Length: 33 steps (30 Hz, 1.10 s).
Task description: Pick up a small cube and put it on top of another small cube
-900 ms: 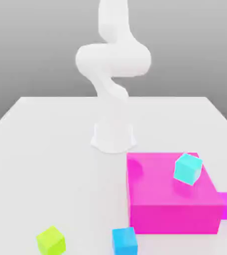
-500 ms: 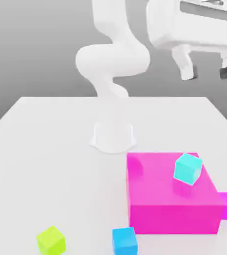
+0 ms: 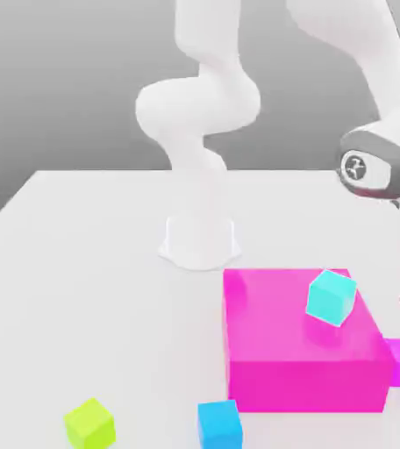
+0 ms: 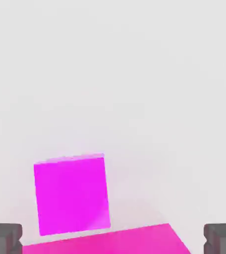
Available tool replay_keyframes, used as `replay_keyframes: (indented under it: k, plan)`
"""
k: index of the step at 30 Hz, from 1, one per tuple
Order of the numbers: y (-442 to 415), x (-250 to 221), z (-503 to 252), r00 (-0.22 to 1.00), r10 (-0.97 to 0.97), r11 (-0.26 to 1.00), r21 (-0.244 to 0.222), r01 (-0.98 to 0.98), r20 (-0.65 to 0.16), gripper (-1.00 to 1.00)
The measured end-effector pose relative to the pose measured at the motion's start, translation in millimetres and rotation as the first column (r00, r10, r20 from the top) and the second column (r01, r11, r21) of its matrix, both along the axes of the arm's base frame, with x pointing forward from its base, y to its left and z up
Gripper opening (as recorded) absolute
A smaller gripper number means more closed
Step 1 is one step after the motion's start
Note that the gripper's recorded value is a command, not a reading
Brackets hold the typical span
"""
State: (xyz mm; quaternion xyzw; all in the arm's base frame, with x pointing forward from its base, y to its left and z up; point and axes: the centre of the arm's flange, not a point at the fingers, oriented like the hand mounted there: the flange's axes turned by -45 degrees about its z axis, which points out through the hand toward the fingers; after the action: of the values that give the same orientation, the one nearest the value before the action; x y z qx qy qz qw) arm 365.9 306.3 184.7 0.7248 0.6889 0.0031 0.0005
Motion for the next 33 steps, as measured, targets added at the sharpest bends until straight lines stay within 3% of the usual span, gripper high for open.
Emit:
replay_keyframes:
  k: [3, 4, 11, 16, 19, 22, 27, 33]
  plan:
    - [1.0, -2.5, -39.0, 1.000, 0.011, 1.000, -0.003, -0.011, -0.005, 0.00]
    - [0.8, -3.1, -48.6, 1.000, 0.012, 1.000, -0.004, -0.012, -0.005, -1.00]
    - [0.7, -3.4, -49.5, 1.000, 0.013, 1.000, -0.005, -0.013, -0.006, -1.00]
    - [-1.1, -0.5, 3.3, 1.000, 0.011, 1.000, -0.005, -0.011, -0.006, -1.00]
    - [-24.3, 50.7, 45.1, 0.997, -0.053, 0.997, 0.052, 0.050, 0.050, -1.00]
    - [-96.8, 91.6, 49.8, 0.958, -0.284, 0.958, 0.046, 0.282, 0.040, -1.00]
    - [-220.2, 118.8, 44.9, 0.783, -0.621, 0.784, 0.010, 0.621, 0.010, -1.00]
    - [-368.3, 119.7, 41.9, 0.445, -0.896, 0.445, -0.001, 0.896, -0.003, -1.00]
